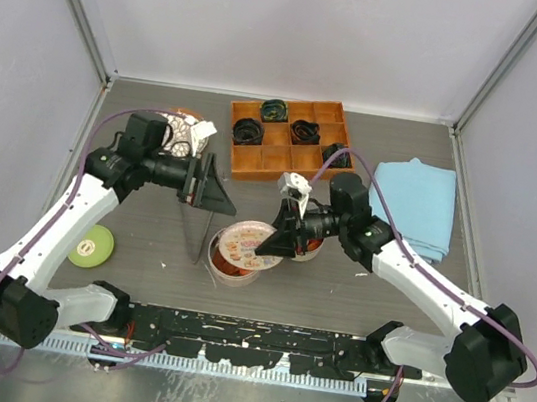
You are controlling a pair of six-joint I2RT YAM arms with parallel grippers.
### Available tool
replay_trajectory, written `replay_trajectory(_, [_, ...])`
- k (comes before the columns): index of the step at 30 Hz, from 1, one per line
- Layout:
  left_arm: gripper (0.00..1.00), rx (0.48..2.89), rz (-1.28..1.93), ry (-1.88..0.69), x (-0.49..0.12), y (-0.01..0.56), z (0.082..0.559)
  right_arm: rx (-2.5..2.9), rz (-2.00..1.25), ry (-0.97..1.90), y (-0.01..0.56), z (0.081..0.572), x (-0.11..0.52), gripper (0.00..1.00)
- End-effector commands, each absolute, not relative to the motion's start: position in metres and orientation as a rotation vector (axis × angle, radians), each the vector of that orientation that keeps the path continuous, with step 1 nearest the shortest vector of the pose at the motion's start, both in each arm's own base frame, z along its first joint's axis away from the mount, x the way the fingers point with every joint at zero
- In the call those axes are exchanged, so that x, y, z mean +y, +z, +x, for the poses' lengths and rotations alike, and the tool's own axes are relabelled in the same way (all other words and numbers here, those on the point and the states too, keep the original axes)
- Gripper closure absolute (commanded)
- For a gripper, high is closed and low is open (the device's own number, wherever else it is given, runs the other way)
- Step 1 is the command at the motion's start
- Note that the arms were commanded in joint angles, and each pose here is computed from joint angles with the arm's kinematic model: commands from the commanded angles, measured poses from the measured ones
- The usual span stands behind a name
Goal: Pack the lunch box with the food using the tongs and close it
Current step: Pick up the box lid from the center of the board, then close the box lid on the packing box.
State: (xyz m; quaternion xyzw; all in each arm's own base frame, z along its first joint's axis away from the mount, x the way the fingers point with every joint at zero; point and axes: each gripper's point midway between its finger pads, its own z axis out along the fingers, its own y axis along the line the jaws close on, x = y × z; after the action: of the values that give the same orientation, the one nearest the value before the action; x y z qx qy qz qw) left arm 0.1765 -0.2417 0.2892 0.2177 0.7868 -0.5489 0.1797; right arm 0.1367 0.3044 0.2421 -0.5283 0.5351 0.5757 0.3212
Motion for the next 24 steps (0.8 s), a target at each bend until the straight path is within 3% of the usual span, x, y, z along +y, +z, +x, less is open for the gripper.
replay_trajectory(1, [0.02, 2.191, 0.325, -1.381, -0.220, 0.290, 0.219, 1.824, -0.893, 1.538, 0.232, 0.175, 0.316, 1.00])
replay_trajectory(9, [0.02, 2.270, -0.046, -1.144, -0.194, 0.240, 0.248, 2.179, -0.166, 1.547, 0.198, 0.217, 0.319, 1.00])
replay_trajectory(24, [0.02, 2.497, -0.198, -1.182, -0.198, 0.164, 0.230, 2.348, 0.101, 1.572, 0.144, 0.223, 0.323, 0.91])
